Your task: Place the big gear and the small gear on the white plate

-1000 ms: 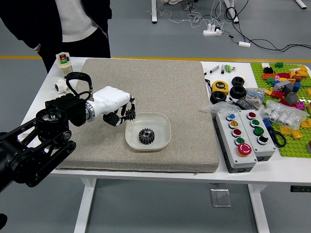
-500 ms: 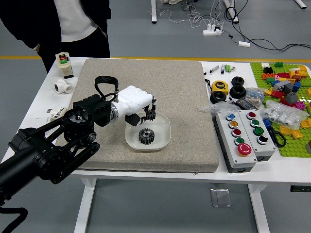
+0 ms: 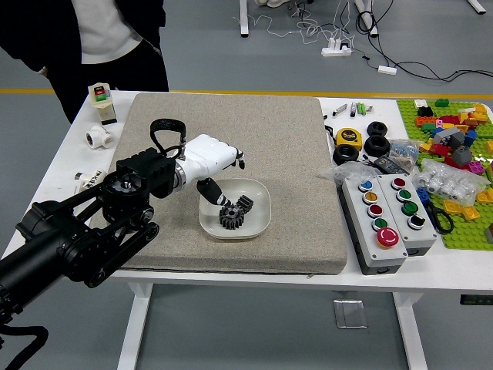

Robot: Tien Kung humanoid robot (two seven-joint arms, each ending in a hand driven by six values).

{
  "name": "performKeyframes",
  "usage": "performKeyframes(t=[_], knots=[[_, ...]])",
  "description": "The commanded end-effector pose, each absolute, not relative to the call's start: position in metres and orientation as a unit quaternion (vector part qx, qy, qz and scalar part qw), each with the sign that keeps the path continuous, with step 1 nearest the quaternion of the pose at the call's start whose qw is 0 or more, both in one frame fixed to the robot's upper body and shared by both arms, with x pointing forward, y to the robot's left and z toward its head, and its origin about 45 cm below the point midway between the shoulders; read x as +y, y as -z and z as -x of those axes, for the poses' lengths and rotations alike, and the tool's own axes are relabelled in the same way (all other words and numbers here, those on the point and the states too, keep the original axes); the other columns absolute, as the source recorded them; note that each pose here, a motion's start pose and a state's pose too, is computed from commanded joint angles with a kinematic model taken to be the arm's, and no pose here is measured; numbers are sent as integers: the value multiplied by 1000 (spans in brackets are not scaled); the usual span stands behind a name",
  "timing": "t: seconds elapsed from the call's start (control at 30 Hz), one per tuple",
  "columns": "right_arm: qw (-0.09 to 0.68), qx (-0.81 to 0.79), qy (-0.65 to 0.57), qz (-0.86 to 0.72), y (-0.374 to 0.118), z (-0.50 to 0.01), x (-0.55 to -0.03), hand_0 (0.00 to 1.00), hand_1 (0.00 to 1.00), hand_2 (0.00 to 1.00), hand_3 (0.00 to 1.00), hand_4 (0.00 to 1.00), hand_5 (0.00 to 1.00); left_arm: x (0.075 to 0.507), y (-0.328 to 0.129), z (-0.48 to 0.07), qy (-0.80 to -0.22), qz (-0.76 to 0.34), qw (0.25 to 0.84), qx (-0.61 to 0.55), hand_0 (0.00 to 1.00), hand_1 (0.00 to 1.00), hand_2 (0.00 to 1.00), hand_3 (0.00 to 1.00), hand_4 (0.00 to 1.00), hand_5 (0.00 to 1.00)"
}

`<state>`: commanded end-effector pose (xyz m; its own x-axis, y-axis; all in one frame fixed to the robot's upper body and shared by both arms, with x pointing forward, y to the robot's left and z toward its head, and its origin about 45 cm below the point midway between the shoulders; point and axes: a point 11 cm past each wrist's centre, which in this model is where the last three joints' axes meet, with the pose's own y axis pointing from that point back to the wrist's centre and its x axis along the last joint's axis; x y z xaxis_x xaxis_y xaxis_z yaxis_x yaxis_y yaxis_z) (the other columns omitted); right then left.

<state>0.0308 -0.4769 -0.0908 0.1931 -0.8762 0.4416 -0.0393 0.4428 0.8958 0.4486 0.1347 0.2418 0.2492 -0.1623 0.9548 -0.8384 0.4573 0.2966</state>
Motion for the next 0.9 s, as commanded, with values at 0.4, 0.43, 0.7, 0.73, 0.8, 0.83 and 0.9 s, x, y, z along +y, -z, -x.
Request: performKeyframes(t=[0.4,0.43,0.7,0.73,0.8,0.83,0.9], knots=[[651,-547,321,-417,91,-30,-477,675,712,783,666,841,740,151,-266,-457,-378,-365,660,-537,376,597,664,626,935,418],[651,-547,321,-417,91,-30,-477,675,712,783,666,841,740,158,-267,-458,-404,-352,666,-519,376,597,664,626,935,418],[653,-546,320,-417,91,-29,-477,674,711,781,666,842,740,209,-260,-460,-554,-267,692,-377,362,573,603,592,857,407],[653,-546,320,-417,91,-29,-477,674,710,781,664,841,740,215,-258,-460,-565,-261,695,-361,354,544,582,588,801,386],[653,-546,320,-416,91,-29,-477,674,710,781,664,841,740,231,-253,-459,-591,-245,701,-316,354,544,582,588,801,386],[653,-545,320,-417,91,-29,-476,674,710,781,664,841,740,241,-250,-457,-602,-240,701,-297,354,544,582,588,801,386],[653,-546,320,-416,91,-28,-476,674,710,781,664,841,740,256,-246,-454,-623,-222,705,-257,354,544,582,588,801,386]])
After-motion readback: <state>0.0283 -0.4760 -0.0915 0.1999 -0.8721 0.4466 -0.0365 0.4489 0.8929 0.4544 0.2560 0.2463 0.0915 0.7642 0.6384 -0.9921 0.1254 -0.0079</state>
